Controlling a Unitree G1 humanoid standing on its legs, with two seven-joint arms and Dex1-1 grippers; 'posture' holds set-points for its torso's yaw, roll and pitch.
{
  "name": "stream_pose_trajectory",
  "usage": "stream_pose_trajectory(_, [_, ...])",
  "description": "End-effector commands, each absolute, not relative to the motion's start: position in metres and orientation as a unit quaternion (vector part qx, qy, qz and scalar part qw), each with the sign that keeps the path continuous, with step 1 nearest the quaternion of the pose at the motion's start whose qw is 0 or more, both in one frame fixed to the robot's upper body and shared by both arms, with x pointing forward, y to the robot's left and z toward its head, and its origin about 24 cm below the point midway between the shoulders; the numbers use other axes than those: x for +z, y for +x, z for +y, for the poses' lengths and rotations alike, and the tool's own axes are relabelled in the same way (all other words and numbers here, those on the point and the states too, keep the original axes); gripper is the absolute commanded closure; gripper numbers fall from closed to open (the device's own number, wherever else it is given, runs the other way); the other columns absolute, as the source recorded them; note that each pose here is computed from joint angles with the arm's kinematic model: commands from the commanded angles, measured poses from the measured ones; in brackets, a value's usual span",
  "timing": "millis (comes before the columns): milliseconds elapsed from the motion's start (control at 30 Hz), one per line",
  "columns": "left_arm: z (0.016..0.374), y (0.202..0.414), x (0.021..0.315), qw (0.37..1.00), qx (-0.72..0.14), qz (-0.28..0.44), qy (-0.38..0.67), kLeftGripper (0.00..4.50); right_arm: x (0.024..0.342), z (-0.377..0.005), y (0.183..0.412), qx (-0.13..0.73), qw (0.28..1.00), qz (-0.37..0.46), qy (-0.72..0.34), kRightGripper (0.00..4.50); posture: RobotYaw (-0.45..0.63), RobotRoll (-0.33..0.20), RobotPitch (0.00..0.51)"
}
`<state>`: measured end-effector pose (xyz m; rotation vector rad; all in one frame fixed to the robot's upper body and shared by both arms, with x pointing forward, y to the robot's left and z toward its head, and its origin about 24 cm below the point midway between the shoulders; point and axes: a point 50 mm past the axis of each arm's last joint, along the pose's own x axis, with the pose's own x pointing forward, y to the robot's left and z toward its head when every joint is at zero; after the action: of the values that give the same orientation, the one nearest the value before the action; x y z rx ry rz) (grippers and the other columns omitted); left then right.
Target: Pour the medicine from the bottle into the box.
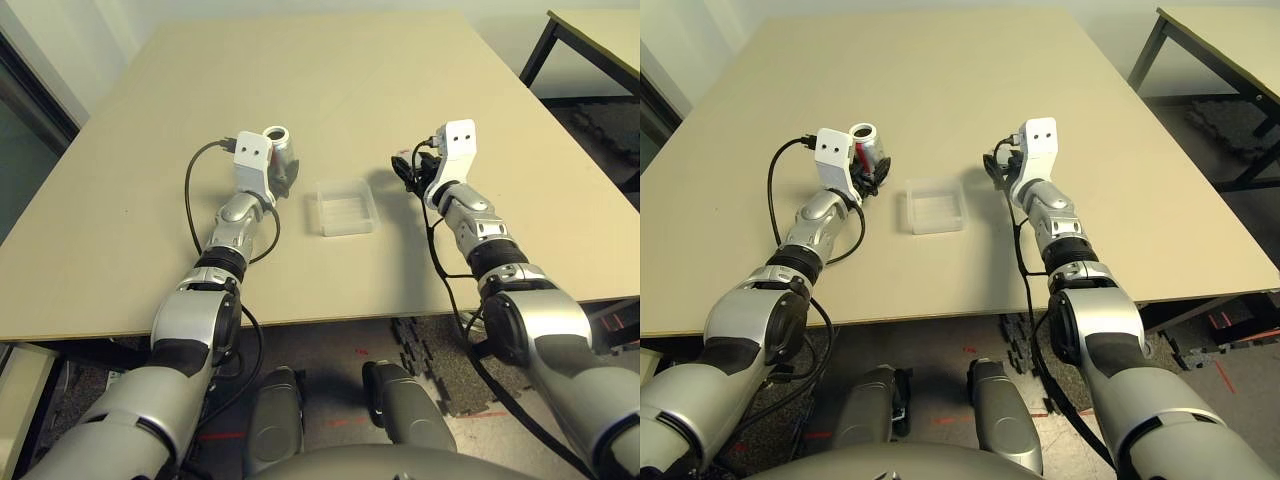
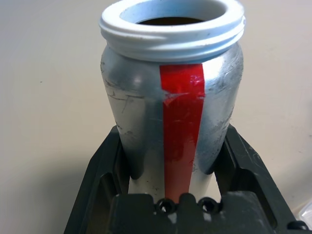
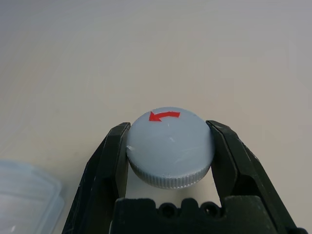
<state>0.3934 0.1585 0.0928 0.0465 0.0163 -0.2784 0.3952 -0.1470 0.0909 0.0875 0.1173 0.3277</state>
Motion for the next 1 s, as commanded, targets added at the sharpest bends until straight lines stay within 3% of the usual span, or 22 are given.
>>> stream_pose_trajectory(33, [0.16, 0.39, 0.083, 0.991, -0.132, 0.023, 0.027, 1.93, 0.087, -0.142, 0.394, 0.171, 0.982, 0.065, 0.041, 1.92, -0.13, 0.0, 0.085])
stream_pose_trajectory(233, [0.163, 0.39, 0.083, 0.991, -0.128, 0.023, 0.028, 1.93, 0.084, -0.141, 0.394, 0.17, 0.982, 0.075, 0.034, 1.92, -0.13, 0.0, 0.086])
stream_pose_trajectory(400, [0.164, 0.391, 0.086, 0.991, -0.128, 0.018, 0.029, 1.93, 0.085, -0.143, 0.395, 0.168, 0.982, 0.079, 0.029, 0.19, -0.13, 0.0, 0.086])
stream_pose_trajectory(433, [0.165, 0.391, 0.086, 0.991, -0.128, 0.017, 0.029, 1.93, 0.085, -0.143, 0.395, 0.168, 0.982, 0.079, 0.029, 0.01, -0.13, 0.0, 0.084])
stream_pose_trajectory(733, [0.168, 0.393, 0.093, 0.992, -0.124, 0.01, 0.027, 1.93, 0.097, -0.15, 0.398, 0.165, 0.984, 0.057, 0.035, 0.0, -0.14, 0.0, 0.08])
stream_pose_trajectory(1000, [0.184, 0.404, 0.127, 0.992, -0.115, -0.02, 0.054, 1.93, 0.12, -0.178, 0.393, 0.189, 0.981, 0.039, 0.025, 0.0, -0.14, 0.0, 0.078])
